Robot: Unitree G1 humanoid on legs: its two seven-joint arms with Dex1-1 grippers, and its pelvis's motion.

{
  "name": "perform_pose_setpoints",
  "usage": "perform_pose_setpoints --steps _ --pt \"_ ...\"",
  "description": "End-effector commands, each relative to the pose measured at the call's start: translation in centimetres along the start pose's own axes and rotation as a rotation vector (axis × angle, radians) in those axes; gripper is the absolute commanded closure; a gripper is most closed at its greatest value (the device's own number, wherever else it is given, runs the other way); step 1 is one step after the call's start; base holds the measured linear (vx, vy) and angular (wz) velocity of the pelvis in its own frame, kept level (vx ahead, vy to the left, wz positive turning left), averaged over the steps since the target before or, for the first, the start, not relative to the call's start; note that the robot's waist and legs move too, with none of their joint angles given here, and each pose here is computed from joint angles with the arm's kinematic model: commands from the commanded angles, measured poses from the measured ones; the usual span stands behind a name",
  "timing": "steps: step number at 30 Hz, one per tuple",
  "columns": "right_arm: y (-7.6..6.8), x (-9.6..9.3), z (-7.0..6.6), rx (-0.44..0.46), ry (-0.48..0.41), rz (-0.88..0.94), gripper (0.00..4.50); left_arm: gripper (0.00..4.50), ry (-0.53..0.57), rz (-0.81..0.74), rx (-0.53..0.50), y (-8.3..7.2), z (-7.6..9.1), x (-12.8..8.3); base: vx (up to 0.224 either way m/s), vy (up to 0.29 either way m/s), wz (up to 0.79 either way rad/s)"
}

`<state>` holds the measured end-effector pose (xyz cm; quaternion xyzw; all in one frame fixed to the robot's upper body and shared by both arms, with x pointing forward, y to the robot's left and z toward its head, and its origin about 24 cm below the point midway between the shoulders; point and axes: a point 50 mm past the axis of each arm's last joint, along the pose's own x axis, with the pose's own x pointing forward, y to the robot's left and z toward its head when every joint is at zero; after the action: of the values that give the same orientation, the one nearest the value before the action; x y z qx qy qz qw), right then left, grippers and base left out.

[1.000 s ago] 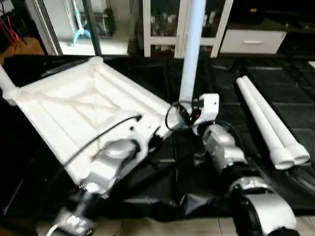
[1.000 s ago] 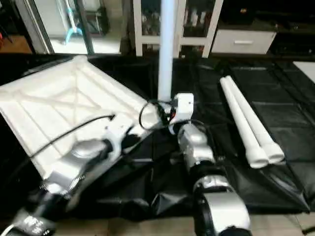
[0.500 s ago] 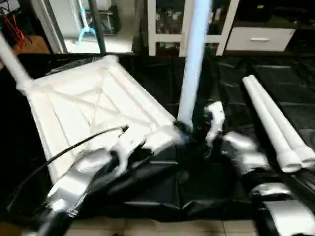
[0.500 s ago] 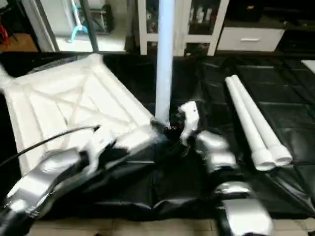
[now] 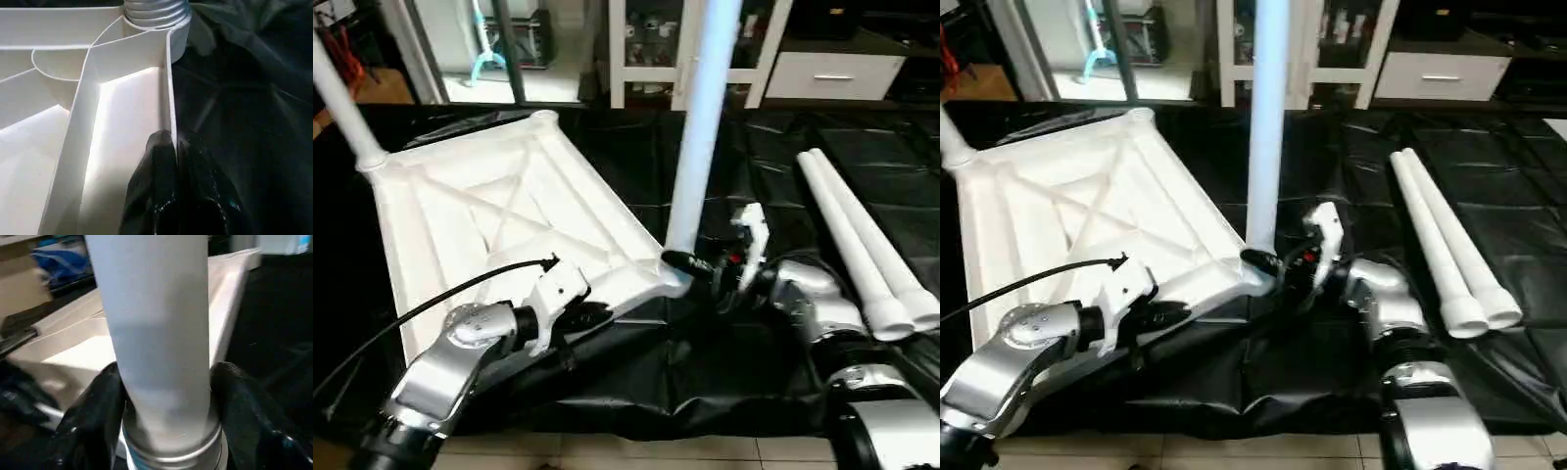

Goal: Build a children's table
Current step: Insert table leg to table base

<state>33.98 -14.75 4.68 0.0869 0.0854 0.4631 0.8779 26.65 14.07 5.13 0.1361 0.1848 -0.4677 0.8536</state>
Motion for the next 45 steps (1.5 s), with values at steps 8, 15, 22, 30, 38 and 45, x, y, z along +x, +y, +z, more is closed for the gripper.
perform_pose_setpoints --steps 8,15,22,30,38,45 --pt "-0.8 1.4 -3.9 0.21 0.048 -0.554 2.26 4.5 0.024 0.168 -0.108 0.2 1.2 3.8 0.0 0.0 0.0" --pt "1.1 4.0 -5.0 0.308 0.023 -0.677 2.34 4.5 -0.044 0.184 -0.126 -0.4 4.4 7.3 0.0 0.0 0.0" --pt "-0.6 1.6 -0.8 0.103 -0.109 -0.406 1.69 4.5 -0.062 -0.026 -0.045 -1.5 2.2 3.8 0.0 0.0 0.0" --pt "-2.1 -3.5 1.5 -0.003 -0.015 -0.098 1.24 4.5 -0.015 -0.211 -0.055 -2.4 -0.2 -0.9 0.0 0.0 0.0" --pt "-1.6 -4.8 1.2 0.047 0.038 0.074 1.54 4.5 0.006 -0.187 -0.048 -1.6 -0.7 -1.9 0.0 0.0 0.0" --pt "-1.4 -3.6 0.2 0.048 0.056 0.001 2.01 4.5 0.008 -0.148 -0.043 -1.5 -0.5 -1.3 0.0 0.0 0.0"
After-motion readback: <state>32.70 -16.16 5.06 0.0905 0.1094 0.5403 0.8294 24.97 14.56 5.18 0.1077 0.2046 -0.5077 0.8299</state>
